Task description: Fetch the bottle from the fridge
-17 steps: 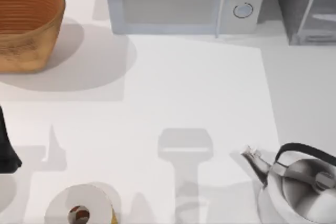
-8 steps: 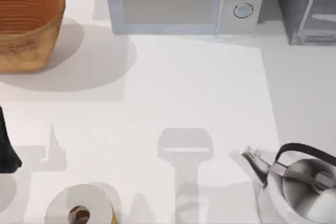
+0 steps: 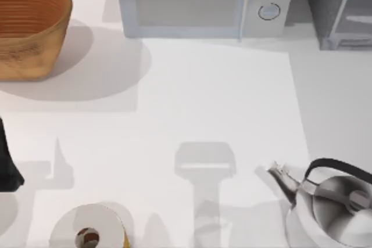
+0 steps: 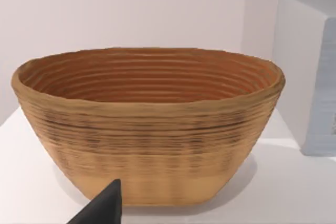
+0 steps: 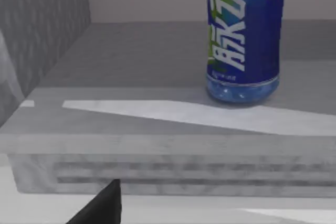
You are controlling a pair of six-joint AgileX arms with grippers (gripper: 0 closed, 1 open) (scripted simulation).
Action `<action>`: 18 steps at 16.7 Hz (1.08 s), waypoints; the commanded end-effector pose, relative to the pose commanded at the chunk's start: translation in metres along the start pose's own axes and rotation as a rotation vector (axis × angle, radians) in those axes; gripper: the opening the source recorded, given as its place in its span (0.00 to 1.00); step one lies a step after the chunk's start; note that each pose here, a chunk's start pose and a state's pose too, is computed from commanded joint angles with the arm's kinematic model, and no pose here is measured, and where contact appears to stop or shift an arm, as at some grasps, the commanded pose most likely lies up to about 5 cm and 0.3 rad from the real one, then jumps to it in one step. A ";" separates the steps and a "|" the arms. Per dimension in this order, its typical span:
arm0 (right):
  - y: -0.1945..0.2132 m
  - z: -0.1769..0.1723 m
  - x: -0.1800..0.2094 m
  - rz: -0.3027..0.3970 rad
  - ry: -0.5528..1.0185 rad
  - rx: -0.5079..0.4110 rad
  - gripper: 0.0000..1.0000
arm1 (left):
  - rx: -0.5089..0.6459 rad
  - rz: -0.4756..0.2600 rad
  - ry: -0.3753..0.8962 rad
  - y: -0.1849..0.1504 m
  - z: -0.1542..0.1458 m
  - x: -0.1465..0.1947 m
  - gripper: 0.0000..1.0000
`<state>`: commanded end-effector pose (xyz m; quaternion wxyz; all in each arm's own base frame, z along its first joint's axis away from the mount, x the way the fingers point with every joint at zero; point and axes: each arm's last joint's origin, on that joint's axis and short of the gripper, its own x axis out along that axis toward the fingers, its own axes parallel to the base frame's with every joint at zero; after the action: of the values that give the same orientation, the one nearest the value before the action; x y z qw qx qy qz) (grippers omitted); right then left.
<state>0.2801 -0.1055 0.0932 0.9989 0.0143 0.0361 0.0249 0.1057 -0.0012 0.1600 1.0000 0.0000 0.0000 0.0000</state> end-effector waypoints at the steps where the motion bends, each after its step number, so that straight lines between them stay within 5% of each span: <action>1: -0.004 0.005 0.020 0.006 -0.024 -0.015 1.00 | 0.000 0.000 0.000 0.000 0.000 0.000 1.00; 8: -0.018 0.033 0.126 -0.067 -0.097 -0.063 1.00 | 0.000 0.000 0.000 0.000 0.000 0.000 1.00; 18: -0.012 0.025 0.154 -0.062 -0.061 -0.055 1.00 | 0.000 0.000 0.000 0.000 0.000 0.000 1.00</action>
<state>0.4359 -0.1103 0.1070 0.9999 -0.0136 0.0052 -0.0054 0.1057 -0.0012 0.1600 1.0000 0.0000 0.0000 0.0000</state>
